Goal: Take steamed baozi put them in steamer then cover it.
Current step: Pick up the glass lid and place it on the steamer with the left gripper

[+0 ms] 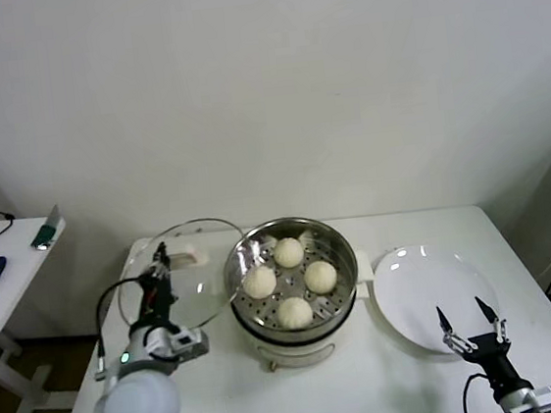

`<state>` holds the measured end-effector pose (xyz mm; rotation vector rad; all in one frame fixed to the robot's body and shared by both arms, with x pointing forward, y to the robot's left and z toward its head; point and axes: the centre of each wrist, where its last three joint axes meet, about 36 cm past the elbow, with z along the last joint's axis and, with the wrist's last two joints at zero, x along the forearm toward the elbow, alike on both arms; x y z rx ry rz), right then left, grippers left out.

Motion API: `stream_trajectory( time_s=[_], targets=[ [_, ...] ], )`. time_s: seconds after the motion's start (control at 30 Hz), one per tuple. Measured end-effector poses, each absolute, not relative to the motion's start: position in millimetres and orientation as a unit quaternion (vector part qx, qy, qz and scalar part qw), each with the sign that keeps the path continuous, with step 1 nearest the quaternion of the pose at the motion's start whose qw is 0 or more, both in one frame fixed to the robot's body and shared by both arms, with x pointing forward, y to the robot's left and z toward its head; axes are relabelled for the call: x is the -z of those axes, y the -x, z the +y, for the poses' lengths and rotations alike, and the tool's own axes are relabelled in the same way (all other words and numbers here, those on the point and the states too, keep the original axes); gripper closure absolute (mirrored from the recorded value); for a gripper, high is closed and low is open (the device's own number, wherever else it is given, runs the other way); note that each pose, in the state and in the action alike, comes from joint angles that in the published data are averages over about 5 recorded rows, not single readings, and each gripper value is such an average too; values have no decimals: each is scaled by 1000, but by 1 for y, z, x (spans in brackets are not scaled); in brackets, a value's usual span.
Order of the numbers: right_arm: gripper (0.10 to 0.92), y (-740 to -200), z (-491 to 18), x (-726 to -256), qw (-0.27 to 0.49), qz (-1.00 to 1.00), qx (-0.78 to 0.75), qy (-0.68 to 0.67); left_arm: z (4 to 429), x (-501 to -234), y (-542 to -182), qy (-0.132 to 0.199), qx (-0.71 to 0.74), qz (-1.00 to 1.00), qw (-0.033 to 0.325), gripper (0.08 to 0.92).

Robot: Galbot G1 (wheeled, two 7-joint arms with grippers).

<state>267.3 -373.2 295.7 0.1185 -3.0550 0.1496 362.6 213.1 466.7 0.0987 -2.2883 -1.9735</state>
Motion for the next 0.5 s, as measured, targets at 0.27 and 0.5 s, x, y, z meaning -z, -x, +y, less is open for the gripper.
stream_trajectory(
  time_s=[0.27, 0.5],
  targets=[
    [200, -268, -375, -293, 36, -997, -50, -37, 159, -469, -366, -17, 639, -767, 58, 851],
    [200, -266, -380, -290, 35, -997, -52, -34, 112, -471, -368, -7, 629, -776, 47, 851]
  ],
)
